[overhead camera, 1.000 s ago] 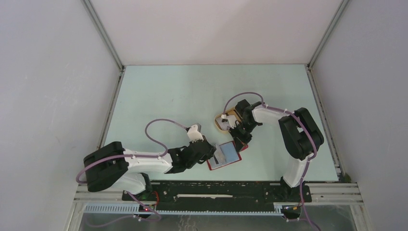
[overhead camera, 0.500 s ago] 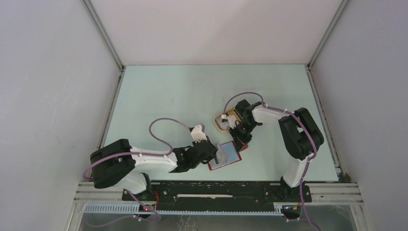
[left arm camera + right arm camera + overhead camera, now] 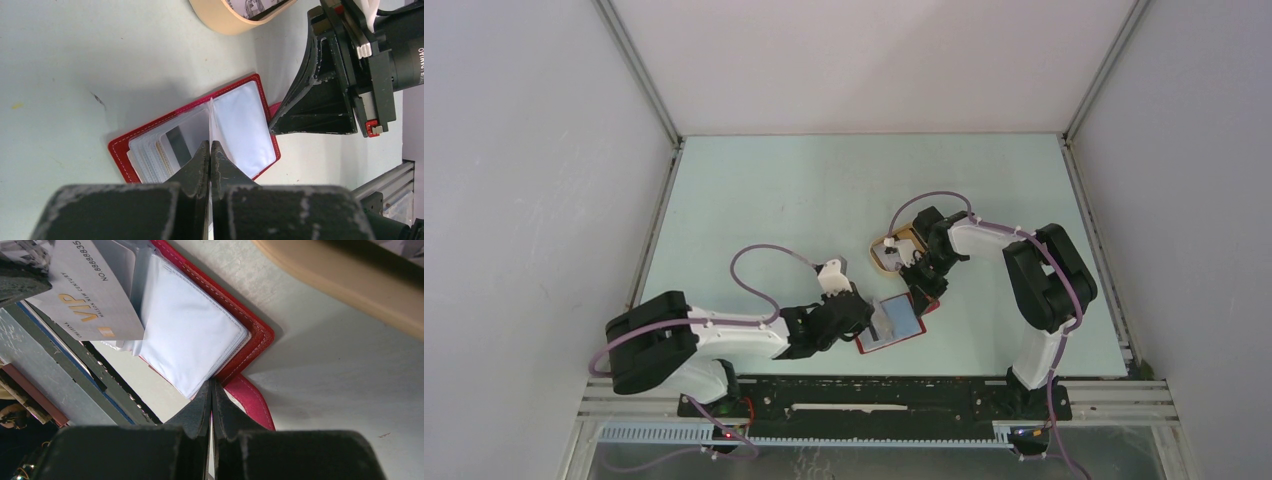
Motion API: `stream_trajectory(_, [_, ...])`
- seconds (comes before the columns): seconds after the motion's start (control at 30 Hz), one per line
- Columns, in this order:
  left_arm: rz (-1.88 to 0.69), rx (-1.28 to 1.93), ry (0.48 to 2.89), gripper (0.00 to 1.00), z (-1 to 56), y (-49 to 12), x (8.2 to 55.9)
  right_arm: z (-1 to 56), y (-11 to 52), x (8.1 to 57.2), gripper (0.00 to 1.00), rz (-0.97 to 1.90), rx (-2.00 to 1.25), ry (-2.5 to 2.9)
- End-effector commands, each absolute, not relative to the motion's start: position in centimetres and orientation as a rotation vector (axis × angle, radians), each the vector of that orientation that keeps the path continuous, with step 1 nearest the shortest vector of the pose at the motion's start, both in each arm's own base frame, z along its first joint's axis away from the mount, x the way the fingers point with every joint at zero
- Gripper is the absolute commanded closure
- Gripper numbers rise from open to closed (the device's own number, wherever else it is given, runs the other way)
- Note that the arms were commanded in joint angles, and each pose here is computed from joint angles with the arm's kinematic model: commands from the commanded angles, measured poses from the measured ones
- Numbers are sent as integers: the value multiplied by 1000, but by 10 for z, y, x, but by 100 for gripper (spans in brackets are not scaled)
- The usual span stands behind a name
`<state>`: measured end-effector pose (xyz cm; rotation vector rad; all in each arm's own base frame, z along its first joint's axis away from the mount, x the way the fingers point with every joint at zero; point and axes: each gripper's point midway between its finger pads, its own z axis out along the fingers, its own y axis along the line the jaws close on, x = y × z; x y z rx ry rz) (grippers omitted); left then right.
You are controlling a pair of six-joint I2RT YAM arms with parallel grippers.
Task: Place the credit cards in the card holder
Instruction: Insert the credit card into the card holder.
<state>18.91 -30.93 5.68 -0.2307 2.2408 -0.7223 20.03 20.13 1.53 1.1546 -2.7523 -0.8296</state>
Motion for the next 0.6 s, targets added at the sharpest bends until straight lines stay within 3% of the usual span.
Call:
stream_trajectory(0.0, [-667,-220,2230,100,60,-306,193,14,206,203,93,-810,1175,-2755])
stream_trajectory(0.57, [-730,-196,2281,100,50,-328,188,16,206,203,93,-817,1178,-2756])
